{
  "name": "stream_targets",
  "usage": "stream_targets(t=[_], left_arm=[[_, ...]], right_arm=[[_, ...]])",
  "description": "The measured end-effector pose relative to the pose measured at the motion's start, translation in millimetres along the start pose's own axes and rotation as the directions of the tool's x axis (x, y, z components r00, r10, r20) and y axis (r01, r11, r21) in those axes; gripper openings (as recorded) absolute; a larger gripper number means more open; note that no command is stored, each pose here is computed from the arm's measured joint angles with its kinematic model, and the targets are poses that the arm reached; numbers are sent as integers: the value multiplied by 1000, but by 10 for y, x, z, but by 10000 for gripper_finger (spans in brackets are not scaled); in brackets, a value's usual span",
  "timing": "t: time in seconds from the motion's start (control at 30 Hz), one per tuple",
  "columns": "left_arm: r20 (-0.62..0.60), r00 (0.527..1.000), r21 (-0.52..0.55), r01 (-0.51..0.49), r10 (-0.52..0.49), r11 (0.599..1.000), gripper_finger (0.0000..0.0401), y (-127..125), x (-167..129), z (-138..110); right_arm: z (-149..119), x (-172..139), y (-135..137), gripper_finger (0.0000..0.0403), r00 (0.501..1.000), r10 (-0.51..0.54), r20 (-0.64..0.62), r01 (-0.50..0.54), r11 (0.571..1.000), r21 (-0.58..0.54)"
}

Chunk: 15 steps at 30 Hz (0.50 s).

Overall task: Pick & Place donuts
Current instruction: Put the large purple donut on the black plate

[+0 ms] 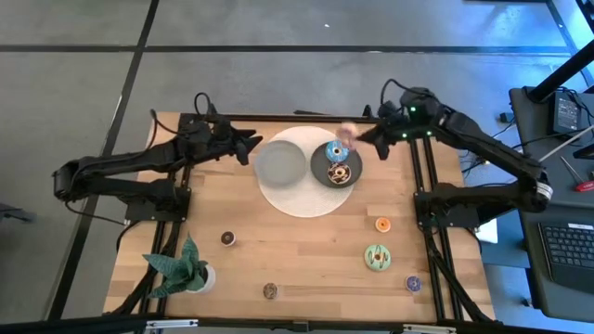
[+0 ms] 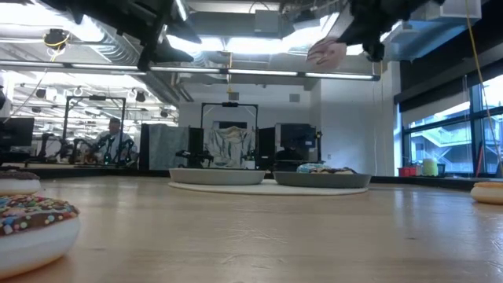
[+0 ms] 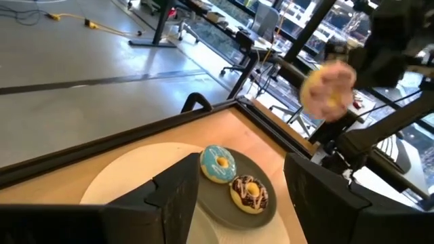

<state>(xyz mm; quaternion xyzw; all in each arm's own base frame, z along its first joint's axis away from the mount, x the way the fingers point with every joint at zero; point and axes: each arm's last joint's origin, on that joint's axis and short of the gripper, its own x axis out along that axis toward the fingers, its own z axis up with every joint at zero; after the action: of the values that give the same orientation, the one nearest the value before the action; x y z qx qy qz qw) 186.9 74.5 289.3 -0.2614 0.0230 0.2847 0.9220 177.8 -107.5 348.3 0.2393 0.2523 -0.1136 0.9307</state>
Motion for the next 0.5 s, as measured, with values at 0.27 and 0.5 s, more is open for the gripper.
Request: stream_targets(t=[0.27,0.5], left_arm=[[-24,1000,-13,1,-1,1000,212,4,43,-32],[-24,1000,-22,1,-1,1000,212,4,44,-32]], right_arm=[[-509,365,-575,26,967,241,-82,-219,952,214],[-967,584,-919,26,966,260,-13,-240,911,336]])
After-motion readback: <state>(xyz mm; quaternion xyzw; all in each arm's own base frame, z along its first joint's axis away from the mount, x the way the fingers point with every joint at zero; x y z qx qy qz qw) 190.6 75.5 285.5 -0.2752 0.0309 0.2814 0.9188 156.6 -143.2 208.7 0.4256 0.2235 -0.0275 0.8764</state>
